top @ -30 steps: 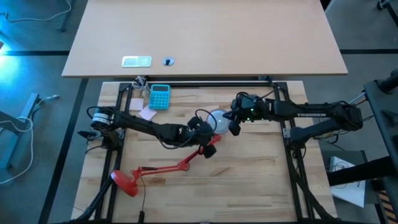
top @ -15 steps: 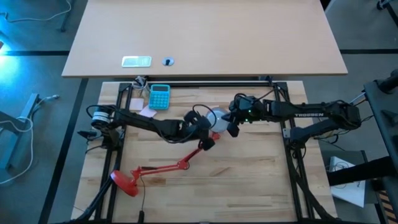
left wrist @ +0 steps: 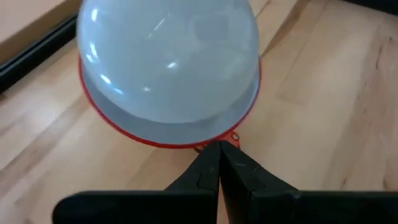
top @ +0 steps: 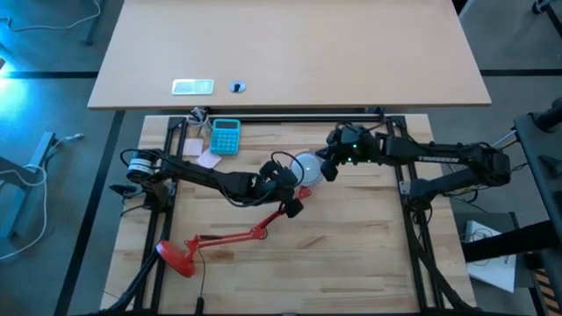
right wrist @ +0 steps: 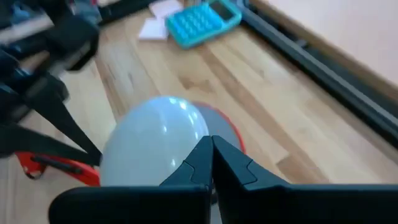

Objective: Screw lightbulb
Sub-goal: Insert the light bulb into the red lamp

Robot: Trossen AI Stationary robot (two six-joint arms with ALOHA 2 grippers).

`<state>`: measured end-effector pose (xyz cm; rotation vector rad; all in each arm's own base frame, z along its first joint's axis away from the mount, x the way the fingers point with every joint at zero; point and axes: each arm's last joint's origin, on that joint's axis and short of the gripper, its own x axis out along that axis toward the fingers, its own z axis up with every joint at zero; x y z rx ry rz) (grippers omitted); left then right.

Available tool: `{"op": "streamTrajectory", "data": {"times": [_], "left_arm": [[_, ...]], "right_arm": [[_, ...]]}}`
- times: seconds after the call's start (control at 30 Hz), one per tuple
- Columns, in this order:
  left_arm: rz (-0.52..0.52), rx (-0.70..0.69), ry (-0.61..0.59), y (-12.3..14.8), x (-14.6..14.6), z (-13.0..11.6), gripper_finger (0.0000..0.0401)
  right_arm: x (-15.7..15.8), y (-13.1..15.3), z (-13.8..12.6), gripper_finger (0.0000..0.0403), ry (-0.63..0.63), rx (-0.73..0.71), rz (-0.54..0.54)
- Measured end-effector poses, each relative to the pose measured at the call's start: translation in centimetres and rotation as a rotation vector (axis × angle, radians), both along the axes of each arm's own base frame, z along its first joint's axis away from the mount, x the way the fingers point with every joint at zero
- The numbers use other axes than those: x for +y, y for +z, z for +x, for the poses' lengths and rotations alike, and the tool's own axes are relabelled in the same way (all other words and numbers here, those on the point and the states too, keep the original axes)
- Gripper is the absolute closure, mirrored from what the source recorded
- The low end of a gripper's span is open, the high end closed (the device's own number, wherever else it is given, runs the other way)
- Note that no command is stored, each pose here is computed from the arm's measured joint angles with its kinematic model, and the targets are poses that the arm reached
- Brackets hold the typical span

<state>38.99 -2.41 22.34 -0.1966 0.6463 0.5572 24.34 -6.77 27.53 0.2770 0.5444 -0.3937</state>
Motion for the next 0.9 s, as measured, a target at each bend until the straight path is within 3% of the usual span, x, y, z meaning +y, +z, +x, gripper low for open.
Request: {"op": "streamTrajectory", "data": {"times": [0.3,0.63,0.9], "left_arm": [[0.026,0.001,0.02,0.0,2.3,0.2,0.0401],[0.101,0.046,0.05,0.3,6.0,0.0,0.0401],[0.056,0.087,-0.017,1.3,5.5,-0.9,0.0401]], "right_arm": [[-0.2,-1.6,0.8,0.0403,0.022,0.074,0.039],[0.8,-1.2,-0.9,0.0403,0.047,0.138,0.102],[0.9,0.0,-2.0,0.0403,0.037,0.092,0.079]]}}
